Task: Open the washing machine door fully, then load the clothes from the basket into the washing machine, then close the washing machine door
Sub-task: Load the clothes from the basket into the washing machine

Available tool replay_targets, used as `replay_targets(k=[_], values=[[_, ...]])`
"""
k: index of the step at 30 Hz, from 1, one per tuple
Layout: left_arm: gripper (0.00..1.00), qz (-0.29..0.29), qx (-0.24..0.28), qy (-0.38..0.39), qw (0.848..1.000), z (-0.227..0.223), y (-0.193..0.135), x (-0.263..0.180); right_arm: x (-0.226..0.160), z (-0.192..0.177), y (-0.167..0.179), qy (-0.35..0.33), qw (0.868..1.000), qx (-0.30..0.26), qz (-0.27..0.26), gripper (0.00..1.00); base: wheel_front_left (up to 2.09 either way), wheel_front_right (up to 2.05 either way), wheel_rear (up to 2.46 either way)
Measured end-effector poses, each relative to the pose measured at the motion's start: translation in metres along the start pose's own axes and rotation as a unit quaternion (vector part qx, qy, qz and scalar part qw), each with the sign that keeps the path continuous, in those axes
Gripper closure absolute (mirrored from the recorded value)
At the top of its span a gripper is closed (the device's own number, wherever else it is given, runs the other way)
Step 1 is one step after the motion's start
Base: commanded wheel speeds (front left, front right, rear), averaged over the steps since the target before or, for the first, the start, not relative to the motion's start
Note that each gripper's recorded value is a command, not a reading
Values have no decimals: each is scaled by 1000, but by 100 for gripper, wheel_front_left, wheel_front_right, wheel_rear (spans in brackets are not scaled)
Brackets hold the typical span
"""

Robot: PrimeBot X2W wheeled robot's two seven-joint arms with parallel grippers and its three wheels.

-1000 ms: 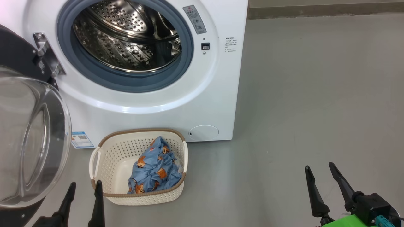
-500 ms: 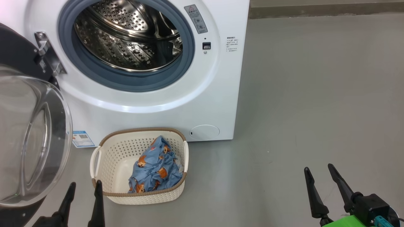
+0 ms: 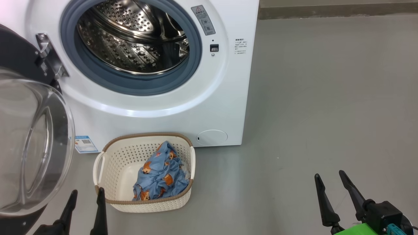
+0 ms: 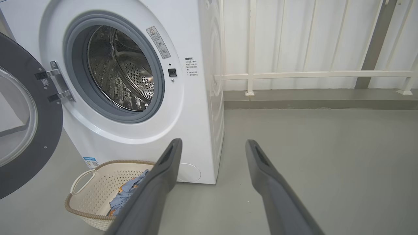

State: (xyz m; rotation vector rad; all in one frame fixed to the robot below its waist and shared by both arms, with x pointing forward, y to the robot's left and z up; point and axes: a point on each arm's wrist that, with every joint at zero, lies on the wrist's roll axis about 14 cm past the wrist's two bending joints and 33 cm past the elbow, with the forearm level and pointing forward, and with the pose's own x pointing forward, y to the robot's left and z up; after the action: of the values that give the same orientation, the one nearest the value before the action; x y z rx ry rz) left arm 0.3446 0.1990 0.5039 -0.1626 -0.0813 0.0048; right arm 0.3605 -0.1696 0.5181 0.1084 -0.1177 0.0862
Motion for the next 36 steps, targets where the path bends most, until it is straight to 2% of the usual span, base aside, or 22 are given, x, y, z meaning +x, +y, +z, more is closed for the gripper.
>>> replay_targets(k=[20, 36], values=[[0, 20, 7, 0, 1000, 0, 13, 3, 1, -8, 0, 12, 1000, 3, -1, 0, 158, -155, -3], [0, 5, 5, 19, 1000, -12, 3, 5, 3, -17, -1, 25, 1000, 4, -1, 0, 21, -21, 0]])
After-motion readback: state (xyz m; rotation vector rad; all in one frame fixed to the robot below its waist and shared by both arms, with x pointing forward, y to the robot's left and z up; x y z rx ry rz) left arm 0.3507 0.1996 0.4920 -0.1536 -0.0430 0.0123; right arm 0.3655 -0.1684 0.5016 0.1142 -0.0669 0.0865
